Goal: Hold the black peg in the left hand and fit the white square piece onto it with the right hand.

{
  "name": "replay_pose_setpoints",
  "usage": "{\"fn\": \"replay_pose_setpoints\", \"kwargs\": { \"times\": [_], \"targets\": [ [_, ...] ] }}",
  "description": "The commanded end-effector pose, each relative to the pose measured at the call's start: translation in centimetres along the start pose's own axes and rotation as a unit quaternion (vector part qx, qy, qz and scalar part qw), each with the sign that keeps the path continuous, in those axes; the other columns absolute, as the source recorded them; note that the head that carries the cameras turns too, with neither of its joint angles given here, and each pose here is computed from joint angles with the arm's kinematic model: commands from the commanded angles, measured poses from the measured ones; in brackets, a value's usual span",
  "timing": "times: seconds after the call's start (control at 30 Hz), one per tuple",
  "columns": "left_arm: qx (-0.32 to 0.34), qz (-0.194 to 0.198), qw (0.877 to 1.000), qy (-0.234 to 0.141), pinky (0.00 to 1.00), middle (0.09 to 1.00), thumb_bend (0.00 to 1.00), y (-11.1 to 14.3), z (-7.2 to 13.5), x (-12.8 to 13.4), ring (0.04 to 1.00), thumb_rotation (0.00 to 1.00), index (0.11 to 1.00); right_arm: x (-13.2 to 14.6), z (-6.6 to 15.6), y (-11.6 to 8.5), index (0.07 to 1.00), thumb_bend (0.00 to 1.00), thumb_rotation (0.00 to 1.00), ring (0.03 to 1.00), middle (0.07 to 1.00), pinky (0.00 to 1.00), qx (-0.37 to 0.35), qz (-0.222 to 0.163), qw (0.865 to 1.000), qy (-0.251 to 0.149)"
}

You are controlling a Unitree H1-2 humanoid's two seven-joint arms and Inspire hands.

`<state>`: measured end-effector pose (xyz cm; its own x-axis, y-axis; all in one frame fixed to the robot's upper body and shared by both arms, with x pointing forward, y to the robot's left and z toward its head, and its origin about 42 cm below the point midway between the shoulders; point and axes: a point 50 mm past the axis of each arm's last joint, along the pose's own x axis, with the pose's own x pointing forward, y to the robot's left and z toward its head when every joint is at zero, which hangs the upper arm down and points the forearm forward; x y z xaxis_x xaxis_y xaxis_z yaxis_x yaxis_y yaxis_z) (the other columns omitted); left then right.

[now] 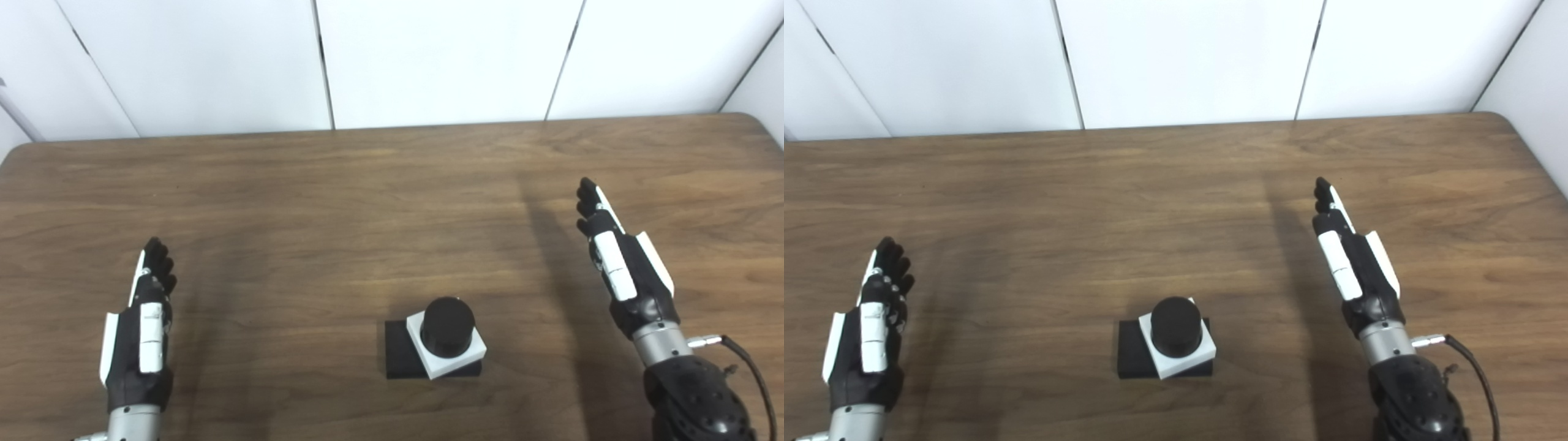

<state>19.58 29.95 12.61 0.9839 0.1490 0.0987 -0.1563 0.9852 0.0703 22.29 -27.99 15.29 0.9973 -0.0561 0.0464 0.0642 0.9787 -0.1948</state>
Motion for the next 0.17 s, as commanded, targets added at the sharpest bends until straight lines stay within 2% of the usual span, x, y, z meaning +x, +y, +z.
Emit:
{"fn": "replay_pose_setpoints", "kwargs": {
  "times": [0.0, 0.13],
  "targets": [
    [-0.016, 0.013, 0.999, -0.027, 1.0, 1.0, 0.72, -0.49, 0.51, -0.11, 0.998, 0.97, 1.0, -1.81, -0.5, 0.68, 1.0, 0.53, 1.0, 1.0, 1.0, 1.0, 0.019, -0.021, 1.0, -0.006],
    [-0.023, 0.014, 0.999, -0.023, 1.0, 1.0, 0.72, -0.3, 0.29, -0.25, 0.995, 0.95, 1.0, -1.89, -0.95, 0.69, 1.0, 0.54, 1.0, 1.0, 1.0, 1.0, 0.034, -0.035, 0.999, 0.002]
  ]
}}
